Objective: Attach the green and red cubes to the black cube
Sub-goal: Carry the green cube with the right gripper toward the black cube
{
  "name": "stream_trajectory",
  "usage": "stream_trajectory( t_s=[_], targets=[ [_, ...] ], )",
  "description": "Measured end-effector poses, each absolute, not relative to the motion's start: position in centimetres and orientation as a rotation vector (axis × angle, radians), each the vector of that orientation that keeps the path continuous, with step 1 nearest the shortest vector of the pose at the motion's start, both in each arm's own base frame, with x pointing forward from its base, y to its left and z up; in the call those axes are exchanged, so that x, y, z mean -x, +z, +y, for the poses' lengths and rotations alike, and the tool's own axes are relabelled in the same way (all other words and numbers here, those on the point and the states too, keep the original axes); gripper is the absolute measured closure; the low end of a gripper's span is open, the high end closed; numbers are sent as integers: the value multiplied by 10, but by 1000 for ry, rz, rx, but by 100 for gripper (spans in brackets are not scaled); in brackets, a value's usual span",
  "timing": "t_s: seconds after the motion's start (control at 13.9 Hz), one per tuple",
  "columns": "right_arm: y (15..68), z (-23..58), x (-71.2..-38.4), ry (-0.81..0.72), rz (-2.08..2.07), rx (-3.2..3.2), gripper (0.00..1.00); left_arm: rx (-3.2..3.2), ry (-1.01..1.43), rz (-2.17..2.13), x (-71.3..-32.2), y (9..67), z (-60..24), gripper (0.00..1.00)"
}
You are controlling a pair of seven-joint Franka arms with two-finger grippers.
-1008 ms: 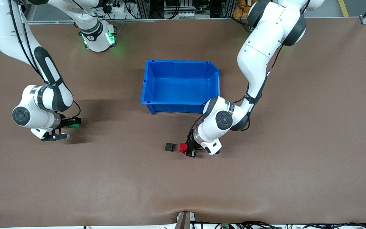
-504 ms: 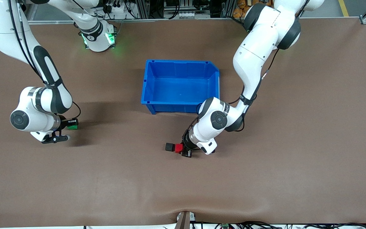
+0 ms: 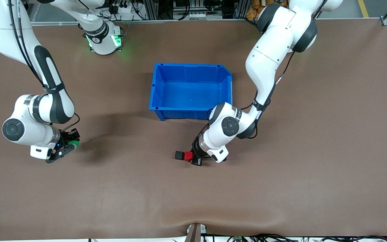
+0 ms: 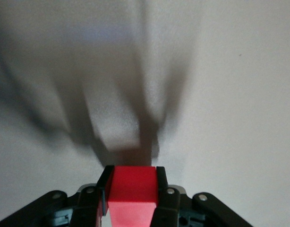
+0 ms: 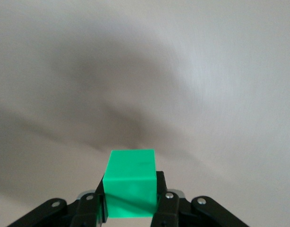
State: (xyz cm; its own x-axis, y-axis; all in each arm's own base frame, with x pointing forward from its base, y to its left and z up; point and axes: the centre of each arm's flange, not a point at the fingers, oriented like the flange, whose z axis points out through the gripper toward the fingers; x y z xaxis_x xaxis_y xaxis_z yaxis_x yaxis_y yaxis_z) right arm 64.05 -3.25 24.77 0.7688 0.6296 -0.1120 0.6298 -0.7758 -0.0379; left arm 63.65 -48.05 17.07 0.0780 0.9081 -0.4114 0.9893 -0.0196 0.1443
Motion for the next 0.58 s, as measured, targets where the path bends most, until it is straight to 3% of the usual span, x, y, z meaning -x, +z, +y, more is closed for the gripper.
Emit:
stream_trajectory(
  t_s=[0.29,0.58],
  targets=[
    [274,49,-667,-79,1451,-2757,60,-1979,-286,1879,-635,165,-481,60],
    [255,185,-689,-8,1702,-2583,60,-1977,-281,1883,-637,165,-479,60]
  ],
)
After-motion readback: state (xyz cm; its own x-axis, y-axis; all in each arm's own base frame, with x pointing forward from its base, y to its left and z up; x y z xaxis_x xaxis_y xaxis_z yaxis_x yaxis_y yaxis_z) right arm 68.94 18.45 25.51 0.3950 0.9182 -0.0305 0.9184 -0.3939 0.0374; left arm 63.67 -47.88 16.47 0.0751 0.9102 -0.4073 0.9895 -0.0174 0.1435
